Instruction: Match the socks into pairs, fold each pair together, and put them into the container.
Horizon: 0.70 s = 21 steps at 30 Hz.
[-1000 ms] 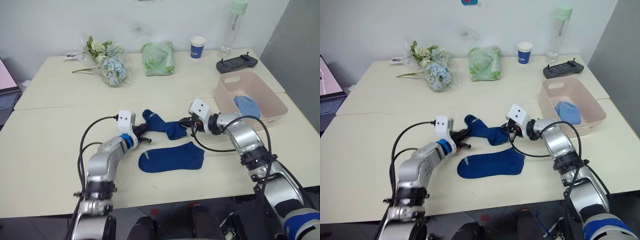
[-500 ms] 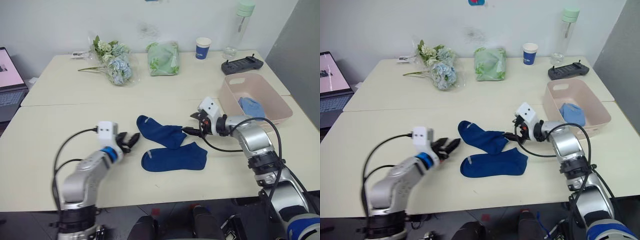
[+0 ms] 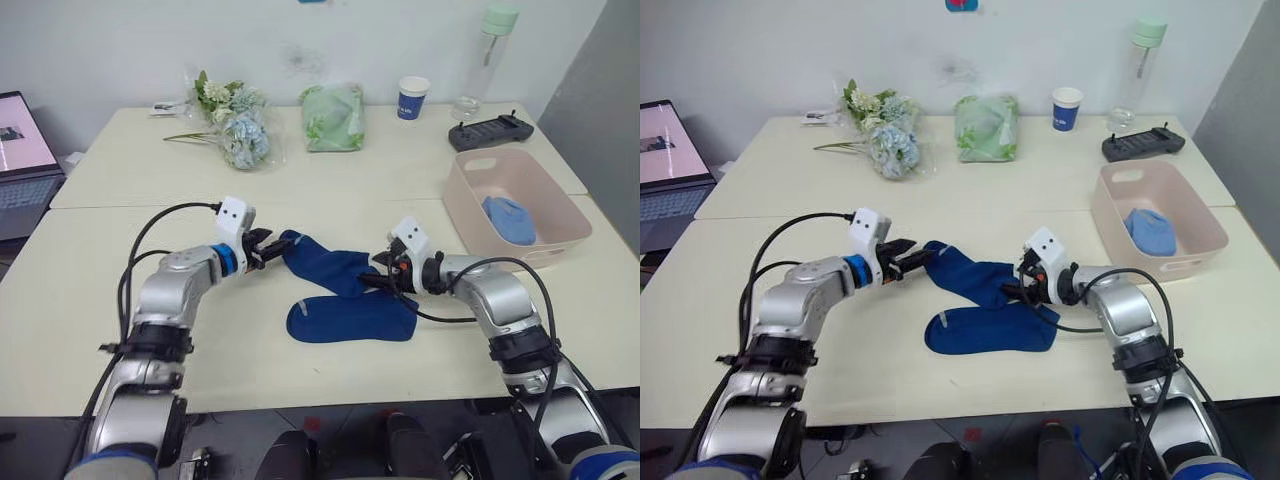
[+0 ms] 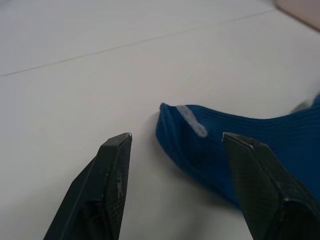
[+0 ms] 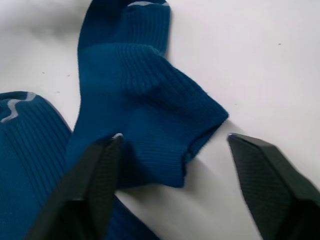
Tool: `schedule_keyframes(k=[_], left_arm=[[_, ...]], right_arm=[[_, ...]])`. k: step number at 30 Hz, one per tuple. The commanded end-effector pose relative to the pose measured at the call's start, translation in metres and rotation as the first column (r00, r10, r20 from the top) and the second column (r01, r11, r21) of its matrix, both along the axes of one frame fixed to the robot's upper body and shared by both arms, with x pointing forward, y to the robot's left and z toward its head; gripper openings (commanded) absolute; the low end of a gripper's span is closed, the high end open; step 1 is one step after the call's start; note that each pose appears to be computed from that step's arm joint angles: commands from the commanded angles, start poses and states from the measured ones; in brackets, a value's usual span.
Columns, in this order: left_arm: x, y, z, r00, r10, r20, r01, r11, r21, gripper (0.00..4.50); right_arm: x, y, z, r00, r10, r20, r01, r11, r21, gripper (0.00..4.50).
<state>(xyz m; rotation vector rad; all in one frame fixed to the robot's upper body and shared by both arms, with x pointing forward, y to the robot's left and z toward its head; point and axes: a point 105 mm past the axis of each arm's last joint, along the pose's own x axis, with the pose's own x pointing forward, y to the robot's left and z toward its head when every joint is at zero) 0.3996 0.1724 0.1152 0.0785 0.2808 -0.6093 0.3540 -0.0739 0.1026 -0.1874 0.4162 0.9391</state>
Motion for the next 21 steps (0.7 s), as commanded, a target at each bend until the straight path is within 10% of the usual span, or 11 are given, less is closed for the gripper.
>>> schedule_keyframes(k=[1, 8, 21], left_arm=[[0.006, -0.008, 0.005, 0.998, -0.048, 0.035, 0.048, 0.999, 0.006, 2.11], [0.003, 0.0, 0.006, 0.999, -0.039, 0.022, 0.039, 0.999, -0.02, 0.02], [-0.026, 0.004, 0.016, 0.982, 0.181, 0.06, -0.167, 0.969, -0.182, 0.02]], right_arm=[[0.001, -0.001, 0.012, 0.999, 0.009, 0.05, -0.009, 1.0, 0.007, 2.17], [0.009, -0.012, 0.024, 0.996, -0.02, 0.088, 0.019, 1.0, 0.011, 0.0], [0.024, -0.041, 0.043, 0.989, -0.067, 0.133, 0.067, 0.998, 0.006, 0.0]])
